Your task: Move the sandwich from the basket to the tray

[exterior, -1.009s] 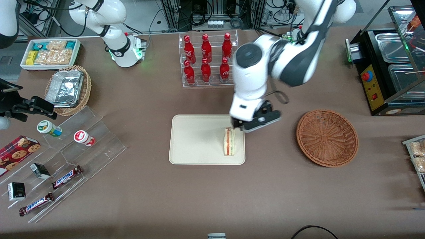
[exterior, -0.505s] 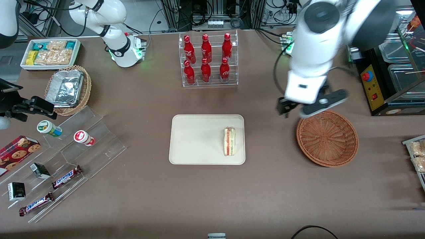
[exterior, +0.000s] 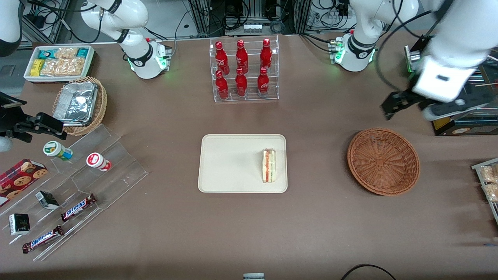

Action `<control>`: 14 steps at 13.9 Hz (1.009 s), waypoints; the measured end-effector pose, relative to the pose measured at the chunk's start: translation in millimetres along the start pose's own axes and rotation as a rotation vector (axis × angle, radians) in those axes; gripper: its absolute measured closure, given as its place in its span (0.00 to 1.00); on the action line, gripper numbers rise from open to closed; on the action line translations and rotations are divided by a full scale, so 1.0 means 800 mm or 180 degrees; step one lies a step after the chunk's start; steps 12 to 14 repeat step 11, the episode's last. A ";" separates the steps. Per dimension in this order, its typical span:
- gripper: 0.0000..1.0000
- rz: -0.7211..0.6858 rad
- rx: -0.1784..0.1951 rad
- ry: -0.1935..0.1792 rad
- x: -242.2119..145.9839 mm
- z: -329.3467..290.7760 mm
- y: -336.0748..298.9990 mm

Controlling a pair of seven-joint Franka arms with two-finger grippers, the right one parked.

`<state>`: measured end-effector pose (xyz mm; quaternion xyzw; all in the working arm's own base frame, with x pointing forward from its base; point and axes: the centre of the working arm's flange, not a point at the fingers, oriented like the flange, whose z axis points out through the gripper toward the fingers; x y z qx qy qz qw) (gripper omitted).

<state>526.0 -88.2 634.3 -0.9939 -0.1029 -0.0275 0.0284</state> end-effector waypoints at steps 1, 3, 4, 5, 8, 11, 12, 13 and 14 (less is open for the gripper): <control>0.00 0.0041 -0.0036 -0.0030 0.002 -0.004 -0.025; 0.00 0.0069 -0.0063 -0.0048 0.005 -0.011 -0.065; 0.00 0.0047 -0.0067 -0.0040 0.006 -0.014 -0.077; 0.00 0.0009 -0.0075 -0.0042 0.006 -0.014 -0.085; 0.00 -0.0006 -0.0042 -0.0067 0.006 -0.008 -0.079; 0.00 0.0040 -0.0022 -0.0104 0.006 0.000 -0.071; 0.00 0.0040 -0.0022 -0.0104 0.006 0.000 -0.071; 0.00 0.0040 -0.0022 -0.0104 0.006 0.000 -0.071; 0.00 0.0040 -0.0022 -0.0104 0.006 0.000 -0.071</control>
